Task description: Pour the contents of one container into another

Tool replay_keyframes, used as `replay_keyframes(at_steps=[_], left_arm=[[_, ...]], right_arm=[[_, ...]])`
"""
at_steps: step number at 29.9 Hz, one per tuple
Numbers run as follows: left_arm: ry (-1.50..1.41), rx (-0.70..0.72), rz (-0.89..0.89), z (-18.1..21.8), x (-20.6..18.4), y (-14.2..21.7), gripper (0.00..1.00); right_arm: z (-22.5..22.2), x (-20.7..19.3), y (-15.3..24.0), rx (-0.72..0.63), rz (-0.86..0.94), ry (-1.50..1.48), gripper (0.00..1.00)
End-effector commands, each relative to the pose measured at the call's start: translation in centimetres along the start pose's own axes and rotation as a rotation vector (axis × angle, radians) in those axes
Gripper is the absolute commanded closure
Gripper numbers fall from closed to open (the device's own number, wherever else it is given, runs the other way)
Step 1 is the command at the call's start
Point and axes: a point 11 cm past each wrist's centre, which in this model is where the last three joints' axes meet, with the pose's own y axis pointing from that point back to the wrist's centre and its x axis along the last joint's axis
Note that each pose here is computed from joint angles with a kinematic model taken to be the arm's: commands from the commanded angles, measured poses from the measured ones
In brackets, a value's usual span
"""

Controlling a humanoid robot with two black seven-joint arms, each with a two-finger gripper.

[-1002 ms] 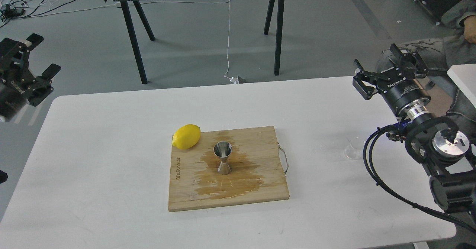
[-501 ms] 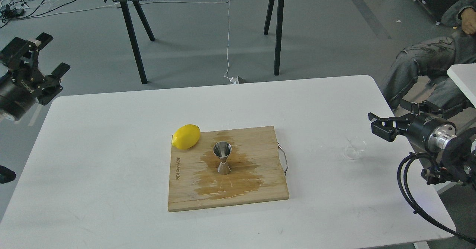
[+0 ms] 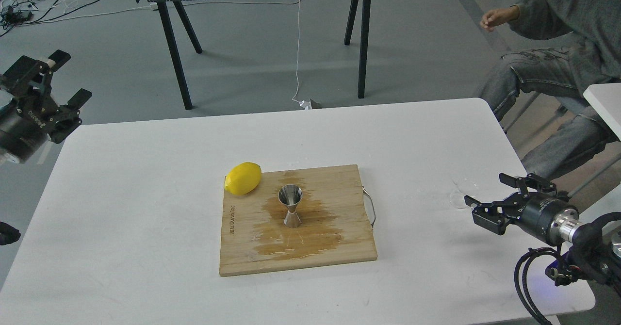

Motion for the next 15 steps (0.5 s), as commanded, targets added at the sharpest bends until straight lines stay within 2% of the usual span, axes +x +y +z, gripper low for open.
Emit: replay_keyframes(at_steps=[1, 15], left_arm=[[-0.002, 0.007, 0.002, -0.2, 0.1, 0.2, 0.02], [0.005, 0.017, 0.003, -0.7, -0.1, 0.5, 0.02]], right_arm=[[-1.0, 1.3, 0.1, 0.038, 0.01, -0.035, 0.01], [-2.5, 3.6, -0.9, 0.093, 0.047, -0.099, 0.01]])
